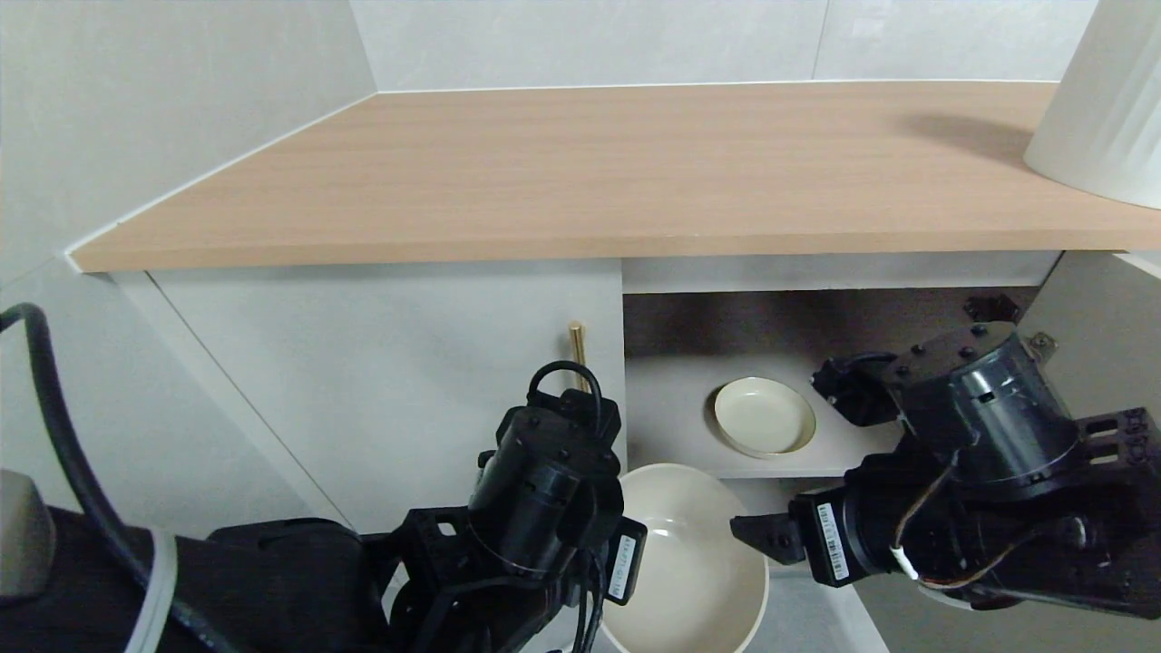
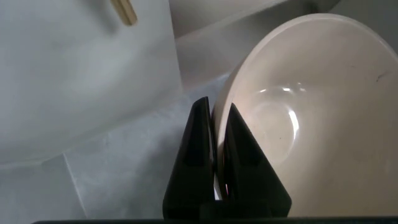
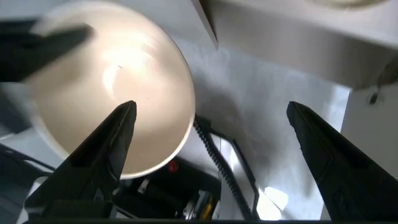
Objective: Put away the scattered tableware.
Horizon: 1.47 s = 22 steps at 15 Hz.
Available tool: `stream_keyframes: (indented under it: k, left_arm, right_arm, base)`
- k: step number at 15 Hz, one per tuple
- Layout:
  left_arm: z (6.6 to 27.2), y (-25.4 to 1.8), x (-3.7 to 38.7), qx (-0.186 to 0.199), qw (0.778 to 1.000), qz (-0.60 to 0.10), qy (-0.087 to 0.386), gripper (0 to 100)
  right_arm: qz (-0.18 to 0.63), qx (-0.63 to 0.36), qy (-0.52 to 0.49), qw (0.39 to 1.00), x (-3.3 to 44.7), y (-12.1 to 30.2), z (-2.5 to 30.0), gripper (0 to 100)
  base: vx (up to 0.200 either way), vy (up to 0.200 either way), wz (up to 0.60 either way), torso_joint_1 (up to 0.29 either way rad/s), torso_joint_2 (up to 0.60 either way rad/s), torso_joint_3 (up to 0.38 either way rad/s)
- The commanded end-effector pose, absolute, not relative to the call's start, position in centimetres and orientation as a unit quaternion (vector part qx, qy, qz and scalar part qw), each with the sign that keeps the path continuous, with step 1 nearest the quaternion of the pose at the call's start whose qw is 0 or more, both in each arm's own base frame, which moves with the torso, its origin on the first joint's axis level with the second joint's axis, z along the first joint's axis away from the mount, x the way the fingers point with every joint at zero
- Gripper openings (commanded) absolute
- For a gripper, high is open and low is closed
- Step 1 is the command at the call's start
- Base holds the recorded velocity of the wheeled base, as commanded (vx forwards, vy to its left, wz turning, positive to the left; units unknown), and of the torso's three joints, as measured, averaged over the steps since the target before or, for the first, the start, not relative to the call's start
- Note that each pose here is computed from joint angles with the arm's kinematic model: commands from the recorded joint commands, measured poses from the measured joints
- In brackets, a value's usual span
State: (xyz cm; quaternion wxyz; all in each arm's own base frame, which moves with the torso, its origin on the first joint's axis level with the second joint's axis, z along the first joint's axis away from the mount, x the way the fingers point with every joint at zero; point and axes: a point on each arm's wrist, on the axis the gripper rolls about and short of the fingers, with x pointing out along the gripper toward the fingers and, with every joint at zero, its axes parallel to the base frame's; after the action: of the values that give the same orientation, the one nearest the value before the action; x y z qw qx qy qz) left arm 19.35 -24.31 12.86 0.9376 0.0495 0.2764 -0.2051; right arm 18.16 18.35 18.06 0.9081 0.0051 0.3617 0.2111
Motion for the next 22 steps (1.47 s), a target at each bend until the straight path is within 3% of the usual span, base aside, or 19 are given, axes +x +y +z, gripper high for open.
stream_keyframes:
  k: [1,7,8,17,18,22]
  left_arm:
    - [13.72,-24.21,18.89,0.04,0.94,-0.211,0.265,0]
    - [13.75,-24.3,18.38,0.043,0.938,-0.218,0.265,0]
    - [13.75,-24.3,18.38,0.043,0.938,-0.218,0.265,0]
    - [13.3,-24.31,18.39,0.05,0.936,-0.217,0.272,0]
    - [13.27,-24.26,18.35,0.05,0.936,-0.217,0.271,100]
    - [14.19,-23.88,18.19,0.04,0.943,-0.21,0.256,100]
  right_arm:
    - [0.201,-0.01,0.386,0.9,19.12,19.36,16.17,100]
    - [0.196,0.009,0.381,0.903,19.68,19.93,15.68,100]
    - [0.197,0.01,0.381,0.903,19.66,19.91,15.73,0]
    - [0.198,0.012,0.377,0.905,19.6,19.85,15.88,0]
    - [0.198,0.012,0.377,0.905,19.59,19.83,15.84,0]
    - [0.197,0.011,0.378,0.904,19.56,19.8,15.76,0]
  base:
    - [0.0,0.0,0.0,0.0,0.0,0.0]
    - [0.0,0.0,0.0,0.0,0.0,0.0]
    - [0.0,0.0,0.0,0.0,0.0,0.0]
    - [0.0,0.0,0.0,0.0,0.0,0.0]
    - [0.0,0.0,0.0,0.0,0.0,0.0]
    - [0.0,0.0,0.0,0.0,0.0,0.0]
